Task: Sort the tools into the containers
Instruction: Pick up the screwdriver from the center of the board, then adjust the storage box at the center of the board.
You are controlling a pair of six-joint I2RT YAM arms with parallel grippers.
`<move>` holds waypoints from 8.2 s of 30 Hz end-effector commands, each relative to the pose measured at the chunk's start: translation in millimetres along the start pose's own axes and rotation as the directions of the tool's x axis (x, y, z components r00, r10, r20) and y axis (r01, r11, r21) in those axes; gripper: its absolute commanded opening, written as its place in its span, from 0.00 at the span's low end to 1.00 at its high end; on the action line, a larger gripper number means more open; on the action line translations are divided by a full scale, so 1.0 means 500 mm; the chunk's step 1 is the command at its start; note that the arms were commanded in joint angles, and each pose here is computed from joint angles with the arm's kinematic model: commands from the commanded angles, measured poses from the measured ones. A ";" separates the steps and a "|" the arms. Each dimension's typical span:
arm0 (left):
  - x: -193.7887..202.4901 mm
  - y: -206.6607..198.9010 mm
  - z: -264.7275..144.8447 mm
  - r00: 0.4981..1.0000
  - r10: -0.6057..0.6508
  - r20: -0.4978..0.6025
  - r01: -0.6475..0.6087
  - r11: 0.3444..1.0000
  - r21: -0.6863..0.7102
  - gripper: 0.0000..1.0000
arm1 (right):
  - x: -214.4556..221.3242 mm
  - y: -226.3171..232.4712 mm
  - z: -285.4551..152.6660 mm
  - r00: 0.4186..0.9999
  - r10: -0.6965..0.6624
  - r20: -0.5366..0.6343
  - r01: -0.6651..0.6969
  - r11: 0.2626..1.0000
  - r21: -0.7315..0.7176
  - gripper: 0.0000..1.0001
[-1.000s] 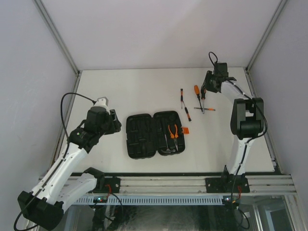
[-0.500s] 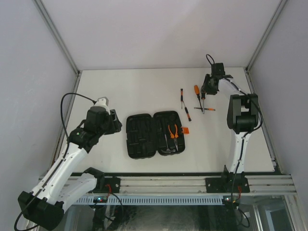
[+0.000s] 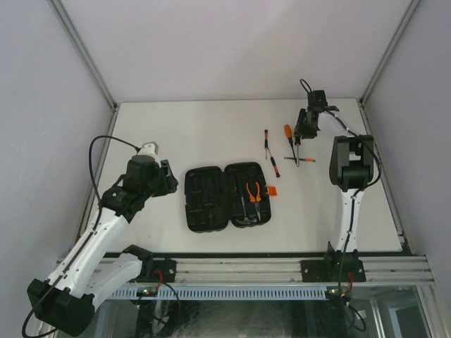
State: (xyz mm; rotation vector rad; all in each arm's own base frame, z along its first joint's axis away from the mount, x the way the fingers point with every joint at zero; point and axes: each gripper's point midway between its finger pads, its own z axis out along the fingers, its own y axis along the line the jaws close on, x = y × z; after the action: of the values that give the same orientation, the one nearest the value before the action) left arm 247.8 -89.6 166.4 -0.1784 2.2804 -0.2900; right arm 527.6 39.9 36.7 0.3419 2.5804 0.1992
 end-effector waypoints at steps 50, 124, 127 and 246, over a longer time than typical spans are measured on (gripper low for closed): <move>-0.072 0.011 -0.043 0.986 -0.039 0.164 0.038 0.999 0.007 0.56 | -0.039 0.212 -0.536 0.790 0.212 0.575 0.123 0.864 -0.488 0.00; 0.109 -0.488 -0.156 0.965 0.233 0.120 -0.244 0.632 0.736 0.66 | 0.370 0.385 -0.683 0.899 0.410 0.155 -0.081 0.503 -0.861 0.00; 0.115 -0.501 -0.164 0.964 0.243 0.112 -0.240 0.600 0.763 0.66 | 0.373 0.389 -0.688 0.905 0.393 0.163 -0.059 0.496 -0.866 0.00; 0.306 -0.202 0.099 0.952 -0.121 -0.280 0.155 0.983 0.101 0.00 | 0.487 0.304 -0.516 0.978 -0.083 0.193 0.173 0.842 -0.511 0.00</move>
State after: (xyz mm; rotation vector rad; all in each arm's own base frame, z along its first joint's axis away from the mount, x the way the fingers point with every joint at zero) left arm 176.2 -214.8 34.2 -0.1786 2.5837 -0.4665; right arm 214.7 224.6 141.6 -0.0080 2.3382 0.7247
